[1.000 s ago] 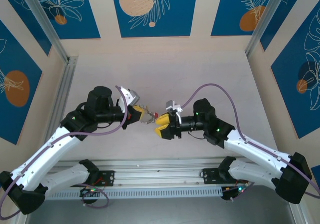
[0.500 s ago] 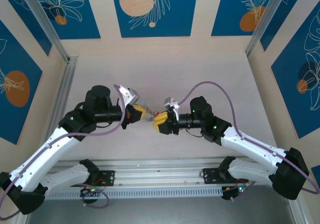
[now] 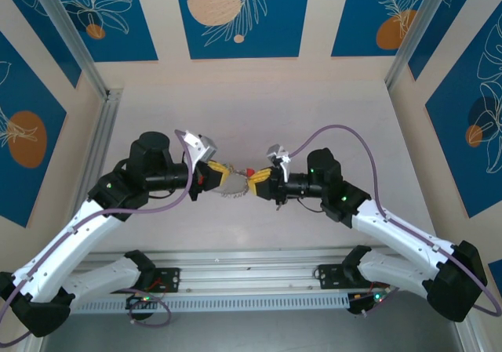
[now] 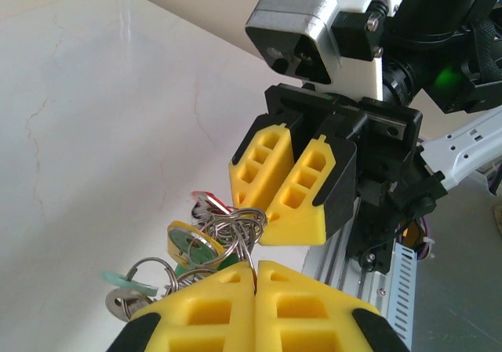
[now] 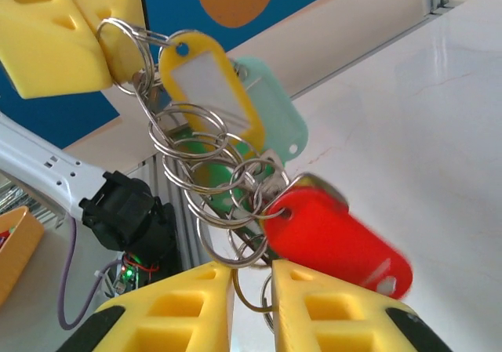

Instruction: Put the keys on the keyring

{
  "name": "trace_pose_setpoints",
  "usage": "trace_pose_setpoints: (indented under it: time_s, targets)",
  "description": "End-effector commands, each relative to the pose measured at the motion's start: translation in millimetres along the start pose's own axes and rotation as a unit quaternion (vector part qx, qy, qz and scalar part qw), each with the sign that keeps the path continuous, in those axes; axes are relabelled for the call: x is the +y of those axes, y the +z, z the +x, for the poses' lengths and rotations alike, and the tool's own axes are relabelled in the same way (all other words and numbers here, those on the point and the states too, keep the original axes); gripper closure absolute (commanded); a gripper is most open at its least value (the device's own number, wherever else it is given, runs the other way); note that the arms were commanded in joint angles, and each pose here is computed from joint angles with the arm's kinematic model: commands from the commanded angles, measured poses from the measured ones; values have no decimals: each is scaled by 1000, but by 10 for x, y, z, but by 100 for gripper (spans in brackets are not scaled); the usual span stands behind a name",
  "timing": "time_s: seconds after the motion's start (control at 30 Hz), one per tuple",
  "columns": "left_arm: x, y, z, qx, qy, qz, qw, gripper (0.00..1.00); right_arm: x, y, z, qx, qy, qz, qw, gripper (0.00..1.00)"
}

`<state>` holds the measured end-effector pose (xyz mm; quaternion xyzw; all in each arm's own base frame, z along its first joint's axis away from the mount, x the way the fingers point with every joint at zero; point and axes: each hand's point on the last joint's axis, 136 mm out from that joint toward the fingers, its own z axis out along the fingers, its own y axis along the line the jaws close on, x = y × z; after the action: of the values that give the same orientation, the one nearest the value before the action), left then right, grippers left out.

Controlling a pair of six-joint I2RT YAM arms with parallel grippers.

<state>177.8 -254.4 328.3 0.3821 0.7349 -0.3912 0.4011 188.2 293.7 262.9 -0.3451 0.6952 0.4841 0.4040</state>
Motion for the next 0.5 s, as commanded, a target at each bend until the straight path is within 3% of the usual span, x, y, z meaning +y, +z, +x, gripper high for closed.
trace_pose_setpoints:
  time_s: [0.0, 0.13, 0.33, 0.47]
  targets:
    - [-164, -128, -244, -36, 16, 19, 999, 100, -44, -47, 27, 0, 9, 13, 1000, 80]
    - [-162, -130, -231, -35, 13, 18, 999, 100, -23, -63, 27, -3, 6, 8, 1000, 83]
    - [-148, -127, -217, -31, 12, 14, 999, 100, 33, -84, 32, -2, -9, -2, 1000, 100]
    - [-118, -117, -188, -26, 9, 7, 1000, 100, 78, -155, 0, -15, -27, 0, 1000, 100]
